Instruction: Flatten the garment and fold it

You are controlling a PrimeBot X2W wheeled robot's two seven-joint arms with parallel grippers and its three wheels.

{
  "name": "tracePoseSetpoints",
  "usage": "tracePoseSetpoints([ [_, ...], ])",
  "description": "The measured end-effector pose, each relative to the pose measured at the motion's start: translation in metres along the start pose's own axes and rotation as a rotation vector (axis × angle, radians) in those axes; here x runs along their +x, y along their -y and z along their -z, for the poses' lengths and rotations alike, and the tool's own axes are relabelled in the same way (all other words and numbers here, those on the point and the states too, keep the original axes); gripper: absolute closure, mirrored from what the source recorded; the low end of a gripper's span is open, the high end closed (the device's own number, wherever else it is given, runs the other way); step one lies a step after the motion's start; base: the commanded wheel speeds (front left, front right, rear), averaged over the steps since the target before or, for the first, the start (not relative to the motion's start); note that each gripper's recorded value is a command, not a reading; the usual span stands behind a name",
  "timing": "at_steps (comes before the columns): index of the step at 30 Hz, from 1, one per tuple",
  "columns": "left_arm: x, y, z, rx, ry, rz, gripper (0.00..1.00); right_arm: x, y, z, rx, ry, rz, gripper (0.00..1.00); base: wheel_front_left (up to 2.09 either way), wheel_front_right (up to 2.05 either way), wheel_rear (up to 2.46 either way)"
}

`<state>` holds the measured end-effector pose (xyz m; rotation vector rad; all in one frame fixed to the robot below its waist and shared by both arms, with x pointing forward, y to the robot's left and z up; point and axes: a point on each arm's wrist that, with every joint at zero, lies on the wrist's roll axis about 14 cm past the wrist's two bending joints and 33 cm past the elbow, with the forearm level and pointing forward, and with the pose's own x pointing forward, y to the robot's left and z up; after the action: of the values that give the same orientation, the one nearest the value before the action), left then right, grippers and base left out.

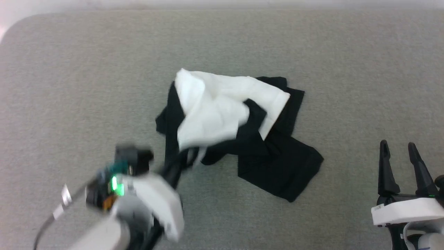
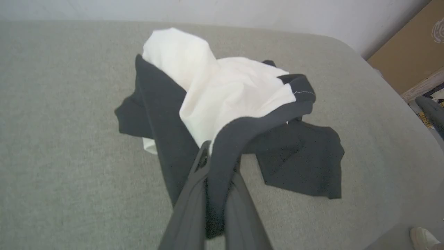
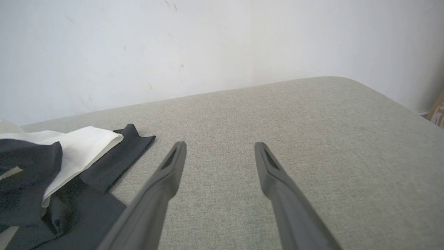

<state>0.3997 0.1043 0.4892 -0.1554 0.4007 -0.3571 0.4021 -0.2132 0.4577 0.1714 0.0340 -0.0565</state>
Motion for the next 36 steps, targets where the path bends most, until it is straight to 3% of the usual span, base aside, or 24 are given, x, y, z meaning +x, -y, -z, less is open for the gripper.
tracePoseSetpoints([
  [7, -0.060, -0.021, 0.104, -0.159, -0.309, -0.143, 1.00, 0.007, -0.019, 0.000, -0.005, 0.003, -0.057, 0.00, 0.00, 0.00, 0.00],
  [11, -0.067, -0.039, 0.132, -0.188, -0.356, -0.219, 1.00, 0.007, -0.029, -0.003, -0.010, 0.012, -0.085, 0.00, 0.00, 0.00, 0.00],
  [14, -0.059, -0.037, 0.141, -0.200, -0.354, -0.212, 0.99, 0.006, -0.031, -0.008, -0.016, 0.024, -0.091, 0.00, 0.00, 0.00, 0.00],
  [16, -0.052, -0.035, 0.143, -0.187, -0.348, -0.196, 0.06, 0.004, -0.031, -0.011, -0.022, 0.031, -0.092, 0.00, 0.00, 0.00, 0.00],
  [17, -0.049, -0.036, 0.141, -0.189, -0.330, -0.202, 0.00, 0.003, -0.030, -0.012, -0.028, 0.032, -0.091, 0.00, 0.00, 0.00, 0.00],
  [23, -0.034, -0.019, 0.110, -0.191, -0.206, -0.126, 0.00, -0.007, -0.020, -0.016, -0.036, 0.038, -0.065, 0.00, 0.00, 0.00, 0.00],
  [28, -0.043, 0.002, 0.043, -0.255, -0.023, -0.013, 0.00, -0.012, -0.019, -0.016, -0.035, 0.038, -0.063, 0.00, 0.00, 0.00, 0.00],
  [32, -0.063, -0.019, 0.001, -0.227, 0.143, -0.102, 0.00, -0.011, -0.025, -0.016, -0.024, 0.038, -0.080, 0.00, 0.00, 0.00, 0.00],
  [36, -0.075, -0.026, -0.012, -0.230, 0.257, -0.158, 0.00, -0.011, -0.029, -0.016, -0.021, 0.038, -0.093, 0.00, 0.00, 0.00, 0.00],
])
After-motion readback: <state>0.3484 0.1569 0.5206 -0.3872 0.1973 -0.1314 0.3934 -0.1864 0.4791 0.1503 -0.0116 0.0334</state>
